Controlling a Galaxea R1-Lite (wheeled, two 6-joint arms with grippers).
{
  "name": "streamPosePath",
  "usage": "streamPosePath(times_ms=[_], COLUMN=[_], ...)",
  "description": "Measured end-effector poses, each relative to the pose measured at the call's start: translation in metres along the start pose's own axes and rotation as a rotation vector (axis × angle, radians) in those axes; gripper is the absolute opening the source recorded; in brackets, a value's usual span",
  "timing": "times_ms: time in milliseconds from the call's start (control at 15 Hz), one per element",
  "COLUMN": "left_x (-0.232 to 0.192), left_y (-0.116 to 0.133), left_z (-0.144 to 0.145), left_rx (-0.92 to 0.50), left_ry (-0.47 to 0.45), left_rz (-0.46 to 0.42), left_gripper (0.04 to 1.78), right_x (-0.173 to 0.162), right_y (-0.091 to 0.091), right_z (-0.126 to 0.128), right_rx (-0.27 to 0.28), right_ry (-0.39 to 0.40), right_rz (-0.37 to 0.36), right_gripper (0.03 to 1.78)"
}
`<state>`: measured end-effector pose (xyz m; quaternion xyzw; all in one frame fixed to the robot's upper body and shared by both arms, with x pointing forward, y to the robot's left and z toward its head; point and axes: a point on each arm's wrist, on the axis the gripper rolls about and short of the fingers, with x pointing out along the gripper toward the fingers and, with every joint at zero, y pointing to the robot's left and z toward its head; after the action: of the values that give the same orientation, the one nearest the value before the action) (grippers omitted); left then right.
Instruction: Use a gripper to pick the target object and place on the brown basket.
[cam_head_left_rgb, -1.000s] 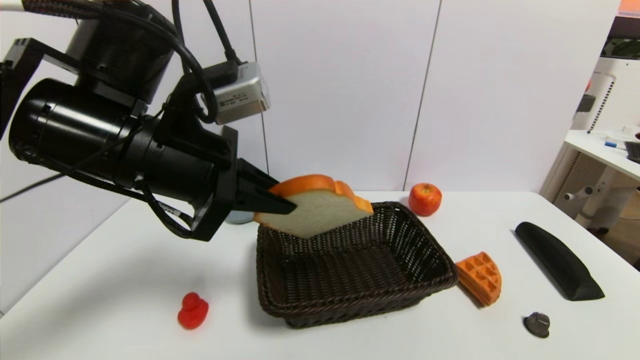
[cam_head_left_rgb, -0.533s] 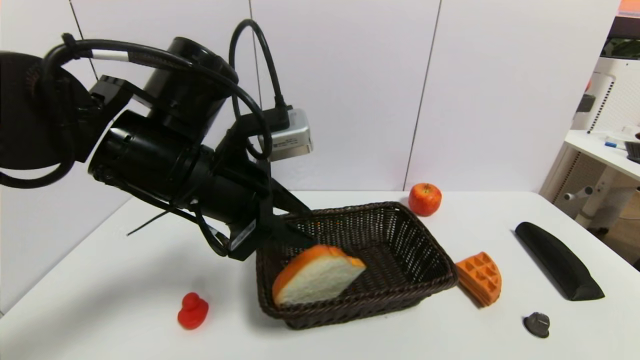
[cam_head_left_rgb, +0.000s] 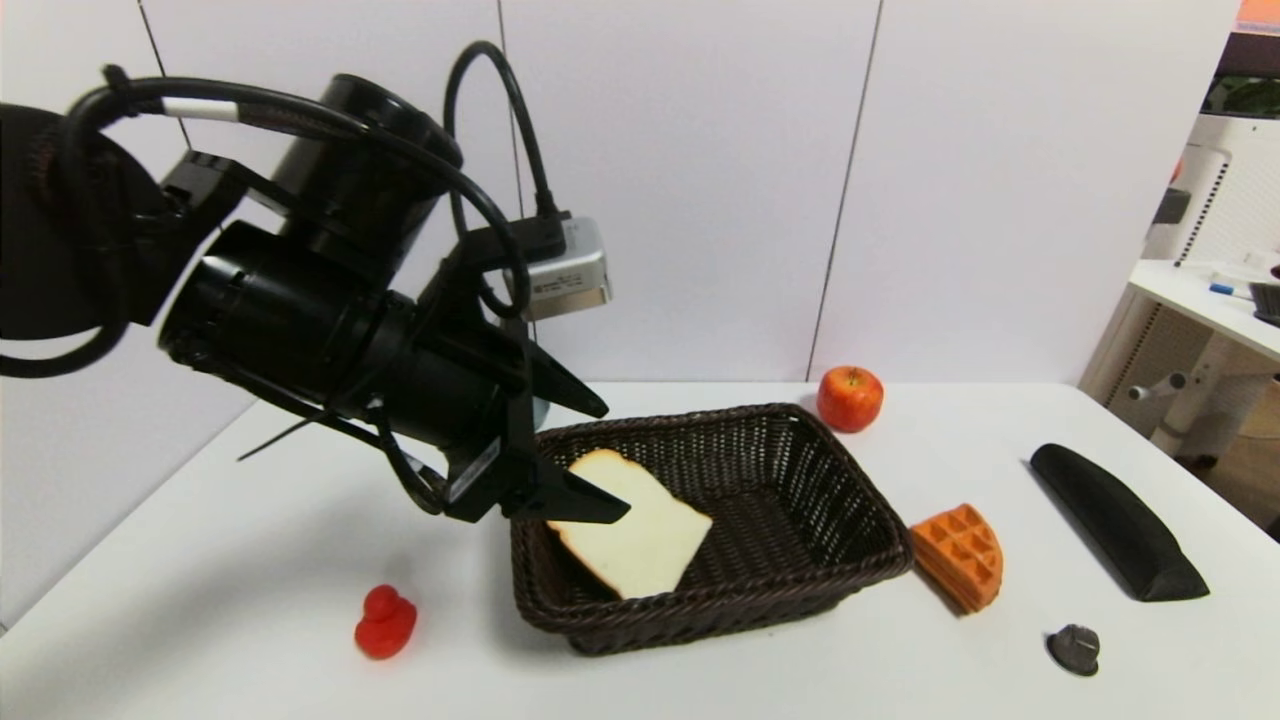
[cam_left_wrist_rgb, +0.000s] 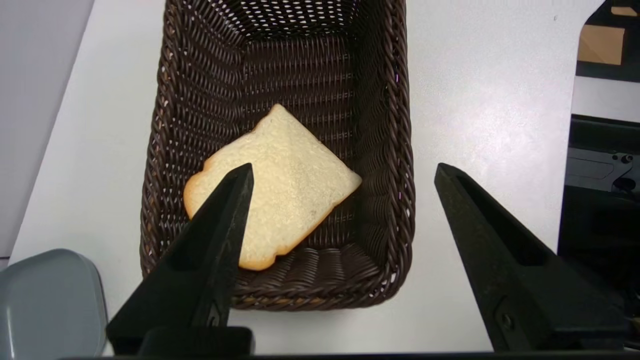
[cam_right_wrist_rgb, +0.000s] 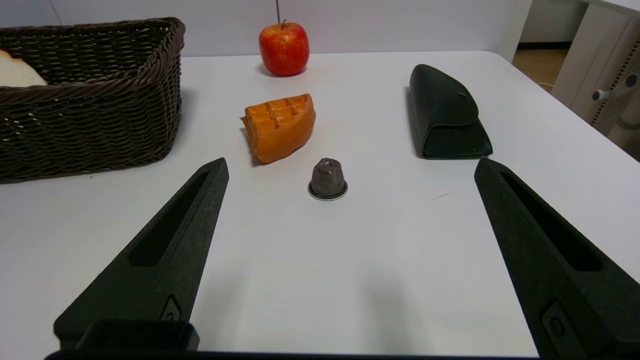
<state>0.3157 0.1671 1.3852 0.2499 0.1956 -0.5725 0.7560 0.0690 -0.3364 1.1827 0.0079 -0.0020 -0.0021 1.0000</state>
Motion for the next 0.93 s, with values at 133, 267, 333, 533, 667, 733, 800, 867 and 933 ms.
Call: streamPosePath(times_ms=[133, 267, 333, 533, 667, 733, 800, 867, 933], left_x=[-0.025, -0.054, -0.068, -0.100, -0.109, -0.110, -0.109, -0.109, -0.108], left_y=[-0.009, -0.022, -0.030, -0.060, -0.087, -0.101, -0.115, -0.129, -0.141], left_z=[-0.006, -0.022, -0.034, -0.079, -0.114, -0.129, -0.143, -0.158, -0.169], left_rx=[-0.021, -0.051, -0.073, -0.181, -0.271, -0.311, -0.346, -0.369, -0.379], left_ry=[-0.020, -0.026, -0.026, -0.030, -0.063, -0.088, -0.113, -0.143, -0.171], left_rz=[0.043, 0.105, 0.143, 0.294, 0.420, 0.491, 0.575, 0.679, 0.786], left_gripper=[1.43, 1.50, 1.52, 1.58, 1.61, 1.62, 1.63, 1.64, 1.65], right_x=[0.000, 0.000, 0.000, 0.000, 0.000, 0.000, 0.000, 0.000, 0.000], right_y=[0.000, 0.000, 0.000, 0.000, 0.000, 0.000, 0.000, 0.000, 0.000], right_z=[0.000, 0.000, 0.000, 0.000, 0.000, 0.000, 0.000, 0.000, 0.000], right_rx=[0.000, -0.001, 0.000, 0.000, -0.001, 0.000, -0.001, 0.000, 0.000], right_ry=[0.000, 0.000, 0.000, 0.000, 0.000, 0.000, 0.000, 0.000, 0.000], right_rz=[0.000, 0.000, 0.000, 0.000, 0.000, 0.000, 0.000, 0.000, 0.000], right_gripper=[1.70, 1.70, 1.70, 1.70, 1.70, 1.70, 1.70, 1.70, 1.70])
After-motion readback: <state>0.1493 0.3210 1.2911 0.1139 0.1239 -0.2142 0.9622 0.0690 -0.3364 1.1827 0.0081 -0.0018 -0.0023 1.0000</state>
